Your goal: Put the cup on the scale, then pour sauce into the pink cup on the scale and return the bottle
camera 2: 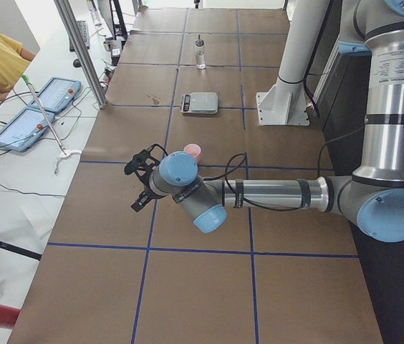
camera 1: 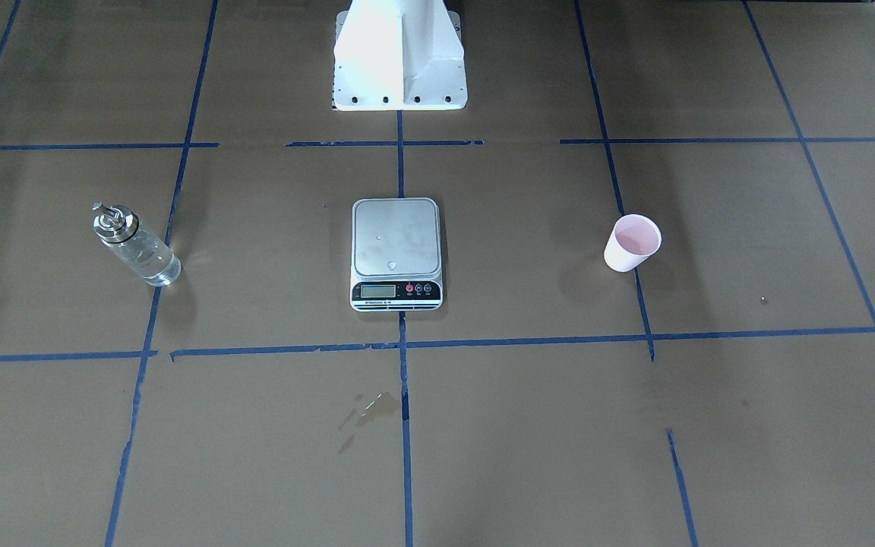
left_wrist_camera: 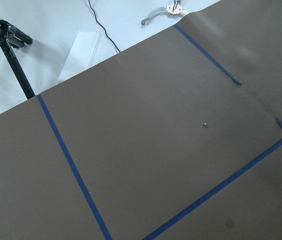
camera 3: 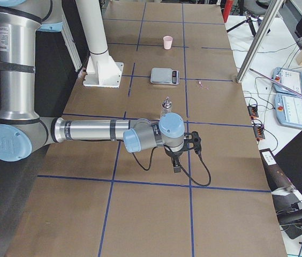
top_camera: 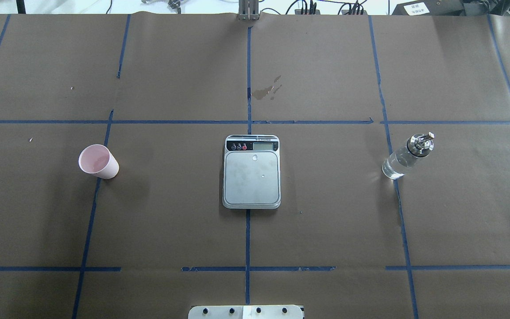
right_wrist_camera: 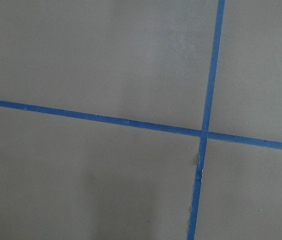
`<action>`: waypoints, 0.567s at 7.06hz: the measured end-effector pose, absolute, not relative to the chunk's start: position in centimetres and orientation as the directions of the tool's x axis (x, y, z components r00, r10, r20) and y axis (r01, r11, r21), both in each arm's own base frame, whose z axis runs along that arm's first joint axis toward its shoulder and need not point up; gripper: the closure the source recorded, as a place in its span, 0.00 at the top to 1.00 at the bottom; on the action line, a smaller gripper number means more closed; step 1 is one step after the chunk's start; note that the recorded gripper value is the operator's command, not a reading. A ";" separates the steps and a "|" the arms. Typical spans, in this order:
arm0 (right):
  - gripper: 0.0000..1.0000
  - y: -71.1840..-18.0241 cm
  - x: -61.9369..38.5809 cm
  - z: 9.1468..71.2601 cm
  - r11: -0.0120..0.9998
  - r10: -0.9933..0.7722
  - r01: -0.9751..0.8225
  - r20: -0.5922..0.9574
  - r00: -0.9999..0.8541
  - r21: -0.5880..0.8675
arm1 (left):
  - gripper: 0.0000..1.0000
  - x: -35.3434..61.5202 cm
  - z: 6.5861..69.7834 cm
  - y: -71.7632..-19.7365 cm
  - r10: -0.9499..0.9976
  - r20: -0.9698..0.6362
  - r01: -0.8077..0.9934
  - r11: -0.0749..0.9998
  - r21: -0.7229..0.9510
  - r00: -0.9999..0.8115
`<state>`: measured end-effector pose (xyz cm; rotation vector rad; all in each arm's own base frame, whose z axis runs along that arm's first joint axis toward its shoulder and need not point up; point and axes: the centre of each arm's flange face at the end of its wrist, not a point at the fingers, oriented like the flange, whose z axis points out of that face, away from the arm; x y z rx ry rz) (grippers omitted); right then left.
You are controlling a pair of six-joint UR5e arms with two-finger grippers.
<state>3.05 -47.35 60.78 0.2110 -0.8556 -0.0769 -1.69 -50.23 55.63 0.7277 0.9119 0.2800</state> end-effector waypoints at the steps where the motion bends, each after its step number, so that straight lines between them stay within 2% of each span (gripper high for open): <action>1: 1.00 -47.2 3.0 61.0 0.975 -0.159 -0.016 0.742 0.651 0.223 | 1.00 2.3 53.9 -50.3 0.454 -0.656 0.117 0.763 0.636 0.604; 4: 1.00 -46.8 3.0 61.3 0.975 -0.159 -0.017 0.743 0.650 0.223 | 1.00 15.1 48.0 -47.5 0.302 -0.777 0.232 0.840 0.491 0.552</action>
